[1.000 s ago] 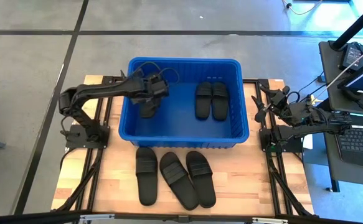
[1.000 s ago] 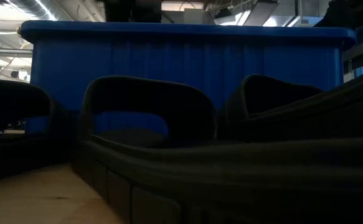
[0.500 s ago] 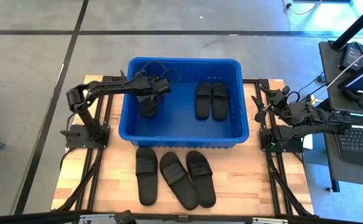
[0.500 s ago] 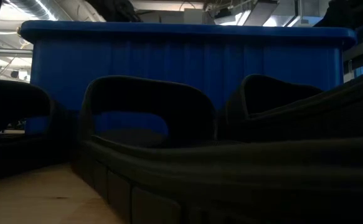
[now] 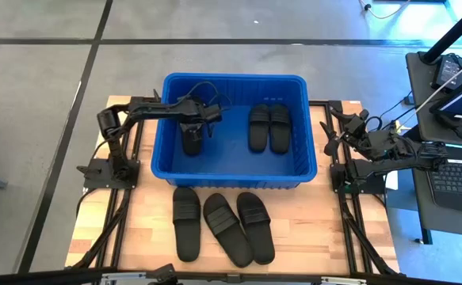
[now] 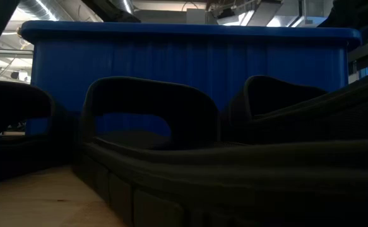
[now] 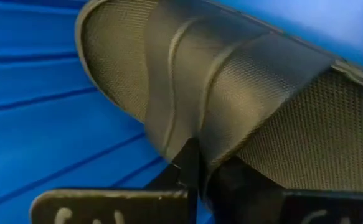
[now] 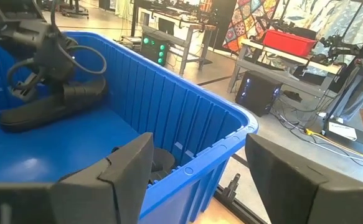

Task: Pick and place slides into bin
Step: Put the black slide into the blue organizer bin

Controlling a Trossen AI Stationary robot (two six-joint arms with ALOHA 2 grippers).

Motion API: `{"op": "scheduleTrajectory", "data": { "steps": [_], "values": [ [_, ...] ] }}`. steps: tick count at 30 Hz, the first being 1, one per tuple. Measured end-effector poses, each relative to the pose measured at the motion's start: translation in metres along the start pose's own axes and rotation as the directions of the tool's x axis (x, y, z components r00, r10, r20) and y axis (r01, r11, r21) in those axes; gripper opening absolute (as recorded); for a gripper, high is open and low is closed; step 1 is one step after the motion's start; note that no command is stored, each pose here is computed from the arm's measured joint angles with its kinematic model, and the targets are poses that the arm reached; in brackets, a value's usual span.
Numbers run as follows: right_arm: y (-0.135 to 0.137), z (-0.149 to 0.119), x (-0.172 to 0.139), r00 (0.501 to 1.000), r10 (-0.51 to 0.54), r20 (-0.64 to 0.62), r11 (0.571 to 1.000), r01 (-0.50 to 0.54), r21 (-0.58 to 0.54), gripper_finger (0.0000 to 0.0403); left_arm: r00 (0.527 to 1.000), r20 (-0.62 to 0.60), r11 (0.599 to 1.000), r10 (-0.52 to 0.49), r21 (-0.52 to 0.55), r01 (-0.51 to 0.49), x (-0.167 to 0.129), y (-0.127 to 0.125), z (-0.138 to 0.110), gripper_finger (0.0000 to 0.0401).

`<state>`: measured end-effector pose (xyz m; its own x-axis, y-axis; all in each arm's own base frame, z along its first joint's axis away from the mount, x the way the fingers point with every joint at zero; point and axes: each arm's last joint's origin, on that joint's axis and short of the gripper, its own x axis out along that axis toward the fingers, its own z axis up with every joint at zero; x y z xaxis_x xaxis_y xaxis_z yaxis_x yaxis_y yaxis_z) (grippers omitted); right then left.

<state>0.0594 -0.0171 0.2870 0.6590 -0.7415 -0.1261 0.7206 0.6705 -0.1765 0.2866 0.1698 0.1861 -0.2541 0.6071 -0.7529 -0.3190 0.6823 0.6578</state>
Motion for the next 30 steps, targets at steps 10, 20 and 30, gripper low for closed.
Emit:
{"op": "scheduleTrajectory", "data": {
  "steps": [10, 20, 30],
  "values": [
    [0.0000, 0.0000, 0.0000, 1.000, 0.000, 0.000, 1.000, 0.000, 0.001, 0.0255, 1.000, -0.009, 1.000, -0.020, 0.013, 0.020, 0.0021, -0.0024, 0.0005, 0.0005],
    [0.0000, 0.0000, 0.0000, 1.000, 0.000, 0.000, 1.000, 0.000, -0.003, 0.0255, 1.000, -0.020, 0.999, -0.013, 0.033, 0.014, -0.0011, -0.0027, -0.0021, 0.0005],
    [0.0000, 0.0000, 0.0000, 1.000, 0.000, 0.000, 1.000, 0.000, -0.005, 0.0255, 0.997, -0.024, 0.997, -0.074, 0.008, 0.074, -0.0004, -0.0027, -0.0031, 0.0005]
  ]
}}
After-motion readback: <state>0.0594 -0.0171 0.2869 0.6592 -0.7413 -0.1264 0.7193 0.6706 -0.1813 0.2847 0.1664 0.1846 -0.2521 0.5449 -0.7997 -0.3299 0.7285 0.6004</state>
